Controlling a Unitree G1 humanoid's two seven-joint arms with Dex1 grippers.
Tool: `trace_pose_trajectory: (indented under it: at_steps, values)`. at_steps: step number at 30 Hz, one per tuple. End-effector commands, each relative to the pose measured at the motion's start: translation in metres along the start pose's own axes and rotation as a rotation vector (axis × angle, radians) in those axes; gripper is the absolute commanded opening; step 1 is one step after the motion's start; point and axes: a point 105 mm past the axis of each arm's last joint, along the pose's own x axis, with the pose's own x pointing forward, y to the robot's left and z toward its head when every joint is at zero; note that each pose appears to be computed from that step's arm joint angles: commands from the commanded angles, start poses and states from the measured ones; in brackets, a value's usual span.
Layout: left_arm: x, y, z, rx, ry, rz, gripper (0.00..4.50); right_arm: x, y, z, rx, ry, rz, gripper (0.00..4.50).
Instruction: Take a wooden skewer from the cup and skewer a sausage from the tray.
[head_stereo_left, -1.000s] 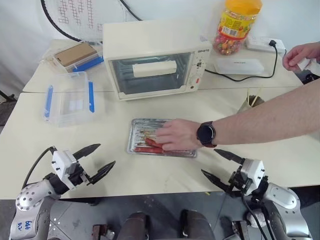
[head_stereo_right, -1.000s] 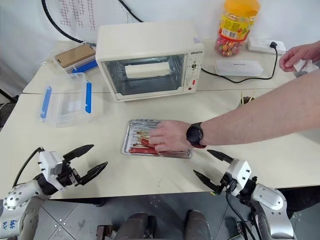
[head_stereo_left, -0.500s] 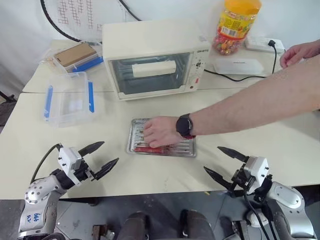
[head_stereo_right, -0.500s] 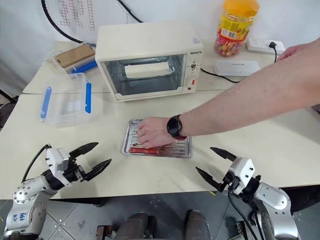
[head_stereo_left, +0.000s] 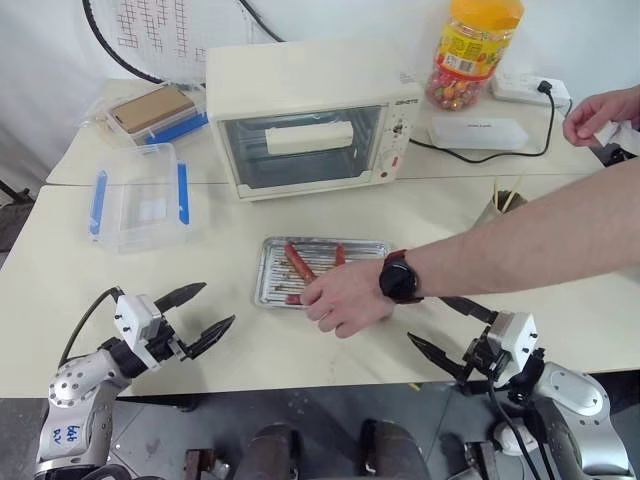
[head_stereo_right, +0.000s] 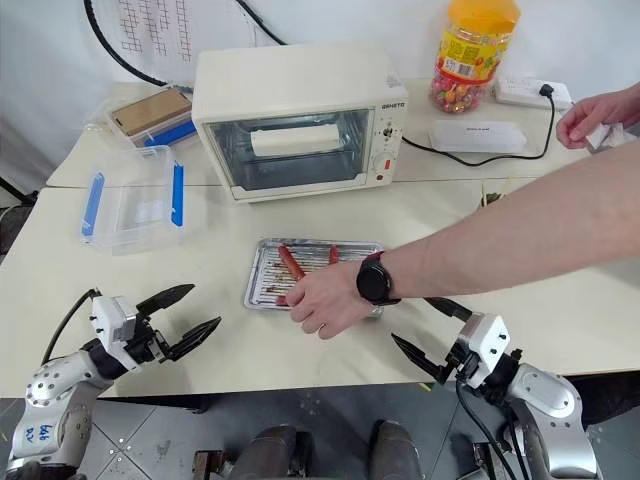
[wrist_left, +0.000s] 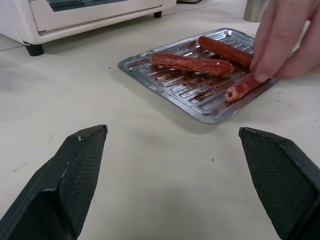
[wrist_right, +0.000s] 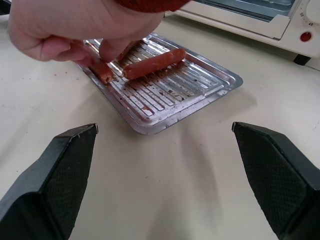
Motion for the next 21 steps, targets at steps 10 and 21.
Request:
trace_pose_trajectory:
  at_steps: [10, 21]
  values:
    - [-0.0065, 0.0004, 0.0049, 0.042, -0.003, 0.002, 4.48, -0.0042, -0.0014, 0.0057, -0.025, -0.013, 0.009, 4.5]
    - [-0.0053, 0.0033, 0.007, 0.052, -0.005, -0.001, 4.48, -0.0032, -0.0026, 0.0063, -0.027, -0.017, 0.022, 4.5]
